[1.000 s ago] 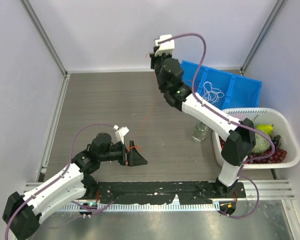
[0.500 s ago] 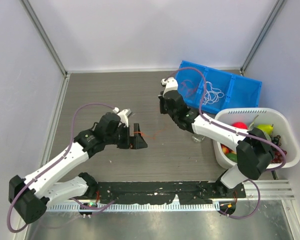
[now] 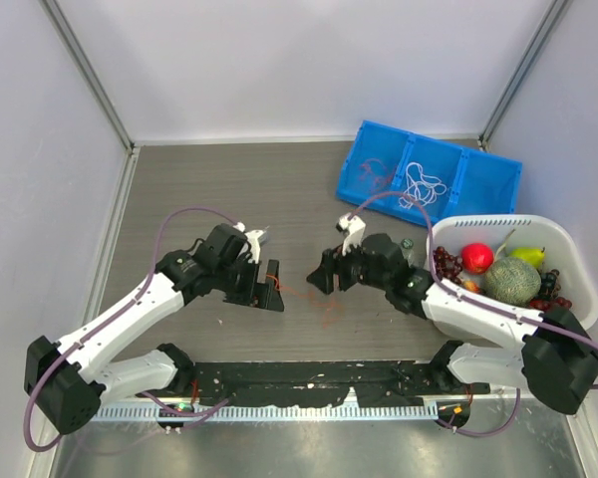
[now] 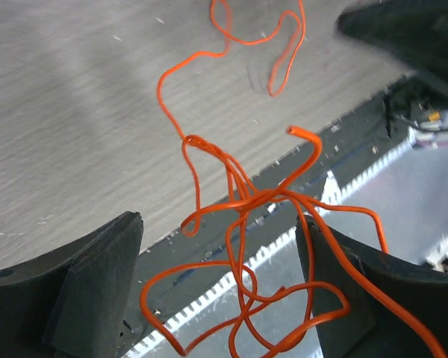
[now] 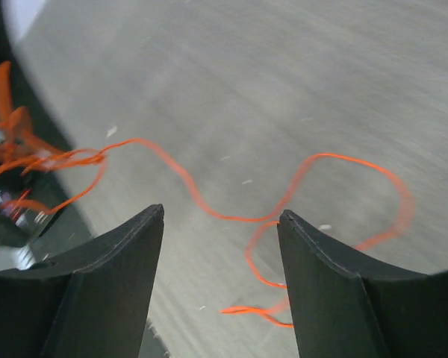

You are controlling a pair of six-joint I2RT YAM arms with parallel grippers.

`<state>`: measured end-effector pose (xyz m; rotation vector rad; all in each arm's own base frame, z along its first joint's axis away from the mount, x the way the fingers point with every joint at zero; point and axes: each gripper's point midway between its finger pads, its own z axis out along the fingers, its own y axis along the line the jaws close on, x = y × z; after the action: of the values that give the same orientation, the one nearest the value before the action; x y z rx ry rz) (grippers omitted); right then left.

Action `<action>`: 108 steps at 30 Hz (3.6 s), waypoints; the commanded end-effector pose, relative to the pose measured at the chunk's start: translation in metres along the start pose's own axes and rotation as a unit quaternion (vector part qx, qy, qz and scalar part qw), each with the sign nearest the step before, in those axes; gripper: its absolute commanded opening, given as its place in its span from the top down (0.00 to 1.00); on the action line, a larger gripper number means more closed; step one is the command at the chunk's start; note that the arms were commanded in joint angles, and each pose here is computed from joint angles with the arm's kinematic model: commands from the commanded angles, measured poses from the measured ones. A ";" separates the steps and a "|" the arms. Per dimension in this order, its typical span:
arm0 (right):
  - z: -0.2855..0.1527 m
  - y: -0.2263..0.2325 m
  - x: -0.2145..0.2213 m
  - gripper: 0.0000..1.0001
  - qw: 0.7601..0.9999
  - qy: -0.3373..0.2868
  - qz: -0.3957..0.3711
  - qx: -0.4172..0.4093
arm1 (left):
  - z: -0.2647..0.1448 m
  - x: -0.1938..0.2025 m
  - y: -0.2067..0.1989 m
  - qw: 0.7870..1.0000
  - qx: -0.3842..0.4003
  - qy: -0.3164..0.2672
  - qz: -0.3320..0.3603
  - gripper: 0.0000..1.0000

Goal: Untangle the cables

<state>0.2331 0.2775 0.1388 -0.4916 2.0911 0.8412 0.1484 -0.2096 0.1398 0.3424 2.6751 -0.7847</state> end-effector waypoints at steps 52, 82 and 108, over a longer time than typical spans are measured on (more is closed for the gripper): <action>0.069 0.020 0.020 0.66 0.995 0.032 0.001 0.091 | -0.102 -0.044 -0.023 0.943 0.096 -0.319 -0.013 0.04; 0.069 0.023 0.069 0.98 0.986 0.098 -0.134 0.004 | -0.064 -0.041 -0.039 0.933 0.181 -0.311 0.002 0.19; -0.051 0.145 -0.115 0.99 0.972 -0.070 -0.128 -0.184 | -0.080 -0.112 -0.108 0.818 0.270 -0.443 0.248 0.60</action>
<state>0.1950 0.3400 0.2645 -0.8114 1.8377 0.9873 0.1956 -0.2685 0.2729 0.5664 1.5102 -1.1626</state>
